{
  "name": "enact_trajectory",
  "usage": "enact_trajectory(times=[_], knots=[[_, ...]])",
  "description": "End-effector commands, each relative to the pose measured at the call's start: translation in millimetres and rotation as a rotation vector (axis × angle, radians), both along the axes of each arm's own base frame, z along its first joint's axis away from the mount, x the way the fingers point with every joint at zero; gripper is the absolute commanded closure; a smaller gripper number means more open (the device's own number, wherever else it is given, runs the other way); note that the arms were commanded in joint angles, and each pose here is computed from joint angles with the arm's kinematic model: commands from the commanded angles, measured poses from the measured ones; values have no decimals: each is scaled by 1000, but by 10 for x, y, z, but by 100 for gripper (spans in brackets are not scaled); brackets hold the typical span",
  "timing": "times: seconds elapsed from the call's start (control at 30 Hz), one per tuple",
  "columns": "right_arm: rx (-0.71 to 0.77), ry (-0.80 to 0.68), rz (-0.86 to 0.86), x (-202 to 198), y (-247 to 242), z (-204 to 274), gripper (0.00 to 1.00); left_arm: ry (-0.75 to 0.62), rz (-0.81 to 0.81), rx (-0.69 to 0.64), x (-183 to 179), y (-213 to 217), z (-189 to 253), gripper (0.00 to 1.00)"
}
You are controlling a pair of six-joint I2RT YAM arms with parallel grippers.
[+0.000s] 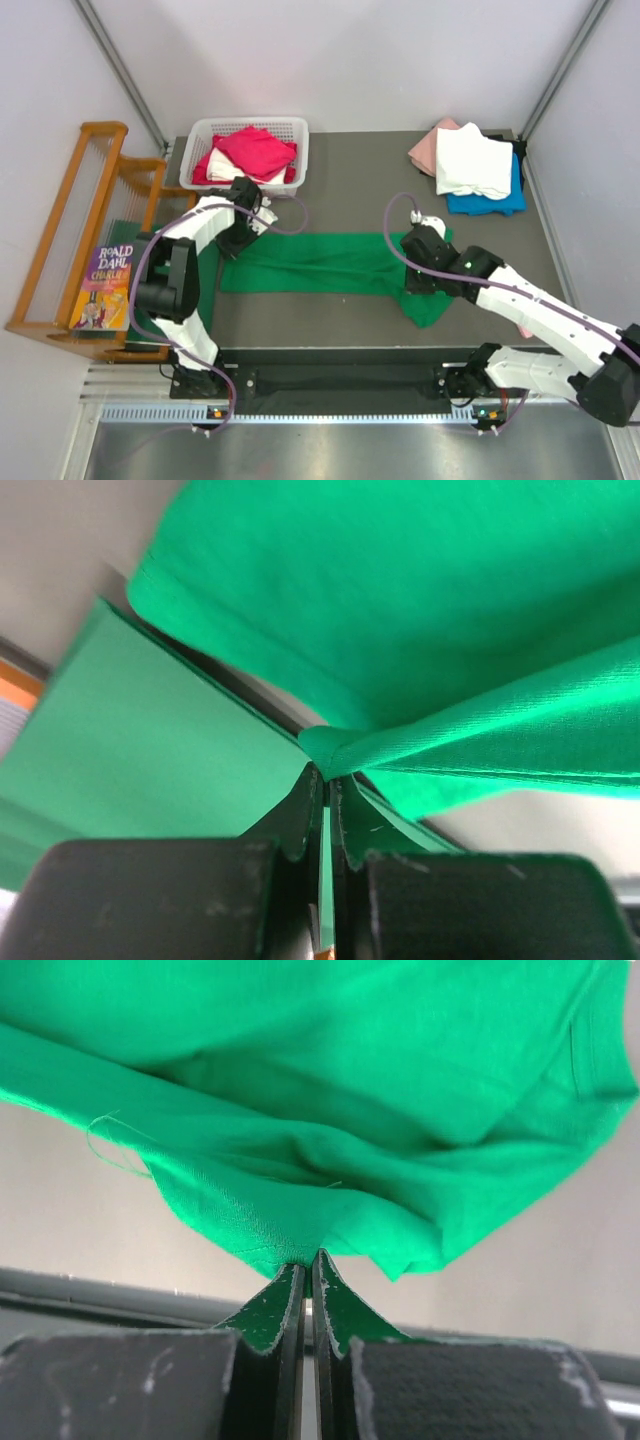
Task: Fold and stack the t-shirts
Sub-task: Fold the tshirt
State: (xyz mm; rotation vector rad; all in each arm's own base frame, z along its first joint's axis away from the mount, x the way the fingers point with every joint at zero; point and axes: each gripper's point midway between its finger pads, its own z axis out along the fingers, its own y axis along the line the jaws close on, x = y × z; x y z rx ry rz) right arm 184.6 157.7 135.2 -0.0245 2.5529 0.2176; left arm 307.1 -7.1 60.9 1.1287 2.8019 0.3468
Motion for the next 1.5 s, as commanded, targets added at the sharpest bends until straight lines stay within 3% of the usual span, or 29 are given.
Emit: enact_trajectory(times=[0.0, 0.4, 0.47, 0.5, 0.57, 0.67, 1.27, 1.33, 1.37, 1.47], knots=[[54, -87, 46, 353, 174, 200, 100, -83, 9, 19, 322, 43, 91, 100], [11, -85, -3, 835, -63, 27, 100, -37, 20, -4, 212, 10, -6, 100], [1, -83, -11, 954, -100, -11, 100, -39, 26, 1, 191, 23, -34, 87], [-10, -64, -12, 987, -99, -82, 100, -39, 31, 6, 178, 34, -49, 69], [-7, -66, -10, 1074, -88, -96, 100, -45, 34, 12, 150, 47, -68, 42], [-16, -52, 0, 1171, -49, -178, 100, -57, 40, 13, 124, 58, -41, 23], [-136, 42, -43, 1705, -265, -612, 100, -121, -12, -45, -50, -236, 486, 21], [-147, 41, -66, 1747, -319, -600, 87, -130, -32, -55, -66, -337, 540, 21], [-155, 32, -85, 1788, -358, -567, 75, -132, -30, -64, -71, -383, 559, 21], [-160, 5, -119, 1925, -446, -441, 52, -132, -51, -76, -101, -523, 567, 21]])
